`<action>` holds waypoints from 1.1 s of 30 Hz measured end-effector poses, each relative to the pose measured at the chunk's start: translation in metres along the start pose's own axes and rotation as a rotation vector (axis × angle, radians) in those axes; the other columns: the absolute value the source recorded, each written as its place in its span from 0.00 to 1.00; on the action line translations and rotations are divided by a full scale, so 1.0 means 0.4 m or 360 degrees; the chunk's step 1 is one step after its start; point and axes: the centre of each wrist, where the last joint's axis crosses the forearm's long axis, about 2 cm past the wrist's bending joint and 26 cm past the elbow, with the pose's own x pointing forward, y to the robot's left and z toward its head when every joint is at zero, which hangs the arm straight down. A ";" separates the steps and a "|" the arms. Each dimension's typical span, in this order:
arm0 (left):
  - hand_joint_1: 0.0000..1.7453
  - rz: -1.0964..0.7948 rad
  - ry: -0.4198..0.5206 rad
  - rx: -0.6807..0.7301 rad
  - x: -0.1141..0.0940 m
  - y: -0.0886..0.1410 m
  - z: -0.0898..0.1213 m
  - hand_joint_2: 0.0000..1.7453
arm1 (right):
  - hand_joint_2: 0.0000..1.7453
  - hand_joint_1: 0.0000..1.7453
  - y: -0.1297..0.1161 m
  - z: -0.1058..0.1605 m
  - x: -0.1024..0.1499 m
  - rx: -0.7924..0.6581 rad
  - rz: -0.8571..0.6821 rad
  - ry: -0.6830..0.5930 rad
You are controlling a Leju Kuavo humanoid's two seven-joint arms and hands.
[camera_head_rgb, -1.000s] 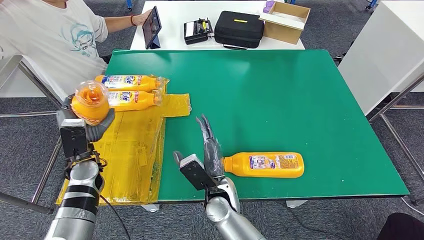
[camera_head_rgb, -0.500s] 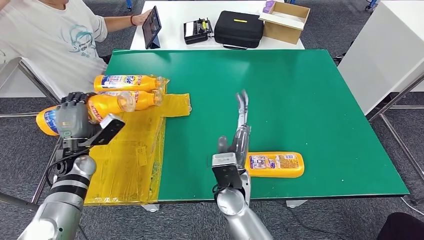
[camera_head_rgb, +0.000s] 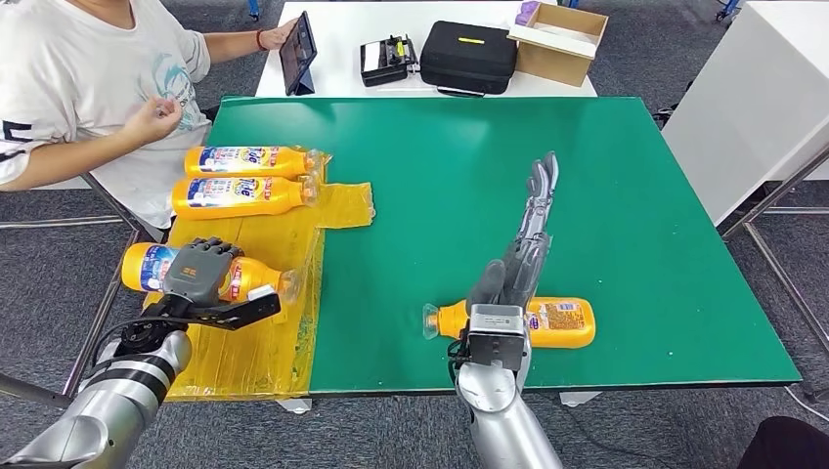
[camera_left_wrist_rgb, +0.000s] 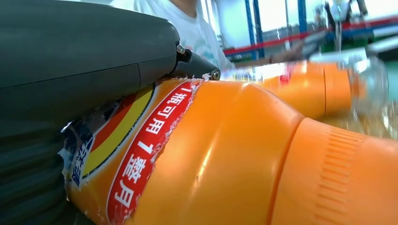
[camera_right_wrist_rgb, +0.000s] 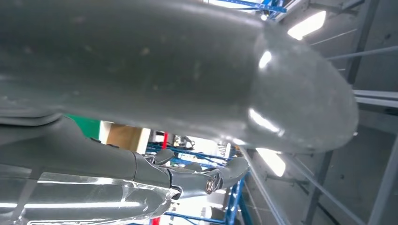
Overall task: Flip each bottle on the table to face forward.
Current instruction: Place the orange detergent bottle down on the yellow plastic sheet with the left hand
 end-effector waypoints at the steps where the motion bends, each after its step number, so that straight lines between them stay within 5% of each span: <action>1: 1.00 -0.0005 -0.0003 -0.0020 -0.003 -0.002 0.002 1.00 | 0.50 0.00 -0.002 0.000 -0.001 -0.0001 0.0001 0.0006; 3: 1.00 -0.0012 -0.0010 -0.0045 -0.007 -0.003 0.003 1.00 | 1.00 0.00 -0.005 0.001 -0.003 0.0001 0.0005 0.0012; 14: 1.00 0.0051 -0.0037 -0.0154 -0.009 -0.003 -0.002 1.00 | 1.00 0.00 -0.001 0.012 -0.011 0.0024 -0.0035 0.0103; 15: 0.84 0.0070 -0.0041 -0.0169 -0.009 -0.004 -0.002 1.00 | 1.00 0.00 0.001 0.013 -0.011 0.0033 -0.0040 0.0109; 18: 0.10 0.0106 -0.0051 -0.0193 -0.006 -0.006 -0.003 1.00 | 1.00 0.00 0.005 0.017 -0.011 0.0048 -0.0048 0.0122; 19: 0.00 0.0131 -0.0056 -0.0207 -0.005 -0.006 -0.003 1.00 | 1.00 0.00 0.006 0.018 -0.012 0.0052 -0.0050 0.0125; 21: 0.00 0.0235 -0.0078 -0.0265 -0.004 -0.010 -0.003 1.00 | 1.00 0.00 0.009 0.020 -0.012 0.0064 -0.0060 0.0133; 25: 0.00 0.0501 -0.0132 -0.0402 -0.002 -0.021 0.002 0.00 | 1.00 0.00 0.022 0.022 -0.015 0.0121 -0.0097 0.0153; 33: 0.00 0.0810 -0.0186 -0.0535 -0.001 -0.028 0.005 0.00 | 1.00 0.00 0.047 0.034 -0.027 0.0214 -0.0129 0.0194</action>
